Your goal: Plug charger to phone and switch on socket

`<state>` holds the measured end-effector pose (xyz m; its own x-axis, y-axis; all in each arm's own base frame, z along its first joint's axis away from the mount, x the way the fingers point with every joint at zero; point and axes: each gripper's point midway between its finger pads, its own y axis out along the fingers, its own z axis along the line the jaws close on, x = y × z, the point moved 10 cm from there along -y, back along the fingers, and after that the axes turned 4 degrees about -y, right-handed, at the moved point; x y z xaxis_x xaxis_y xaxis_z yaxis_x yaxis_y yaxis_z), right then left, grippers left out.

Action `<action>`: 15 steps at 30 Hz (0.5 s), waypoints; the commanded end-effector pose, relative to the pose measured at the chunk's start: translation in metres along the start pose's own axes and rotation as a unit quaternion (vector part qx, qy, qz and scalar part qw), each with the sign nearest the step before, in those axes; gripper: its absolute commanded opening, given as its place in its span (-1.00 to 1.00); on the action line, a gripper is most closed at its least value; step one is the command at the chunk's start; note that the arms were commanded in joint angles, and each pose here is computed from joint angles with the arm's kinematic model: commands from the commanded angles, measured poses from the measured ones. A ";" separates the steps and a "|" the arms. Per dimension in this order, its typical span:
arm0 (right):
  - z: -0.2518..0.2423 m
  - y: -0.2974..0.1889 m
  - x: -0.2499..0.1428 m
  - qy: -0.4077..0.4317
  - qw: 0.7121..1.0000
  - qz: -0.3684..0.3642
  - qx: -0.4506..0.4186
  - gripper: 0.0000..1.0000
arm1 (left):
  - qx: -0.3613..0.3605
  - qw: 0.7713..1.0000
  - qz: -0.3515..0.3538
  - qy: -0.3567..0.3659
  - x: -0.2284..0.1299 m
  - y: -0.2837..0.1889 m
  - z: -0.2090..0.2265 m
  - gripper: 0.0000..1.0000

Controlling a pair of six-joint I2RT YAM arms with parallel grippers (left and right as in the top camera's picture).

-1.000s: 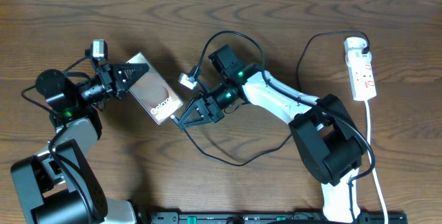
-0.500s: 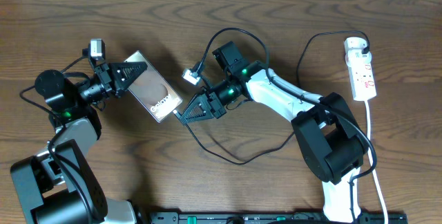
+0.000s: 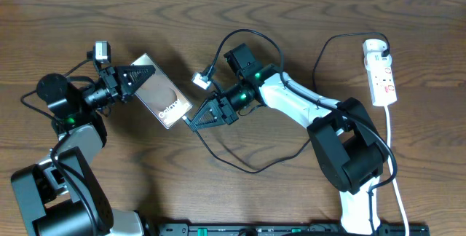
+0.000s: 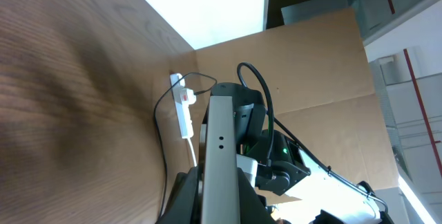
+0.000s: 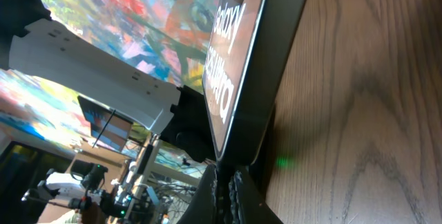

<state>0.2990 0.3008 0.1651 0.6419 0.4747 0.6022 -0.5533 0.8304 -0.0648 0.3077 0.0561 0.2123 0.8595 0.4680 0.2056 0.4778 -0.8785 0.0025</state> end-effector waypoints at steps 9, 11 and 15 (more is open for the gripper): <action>0.010 0.002 0.009 -0.016 1.000 -0.001 0.013 -0.97 | -0.004 1.000 0.017 0.020 -0.002 0.001 -0.003 -0.86; 0.011 0.004 0.009 -0.016 1.000 0.001 0.014 -0.97 | -0.004 1.000 0.017 0.020 -0.002 0.001 -0.003 -0.86; 0.011 0.004 0.009 -0.017 1.000 0.001 0.014 -0.97 | -0.004 1.000 0.017 0.020 -0.002 0.001 -0.003 -0.86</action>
<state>0.2977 0.3022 0.1651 0.6394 0.4777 0.6025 -0.5566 0.8281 -0.0658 0.3077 0.0560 0.2123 0.8590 0.4669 0.2101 0.4771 -0.8788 0.0025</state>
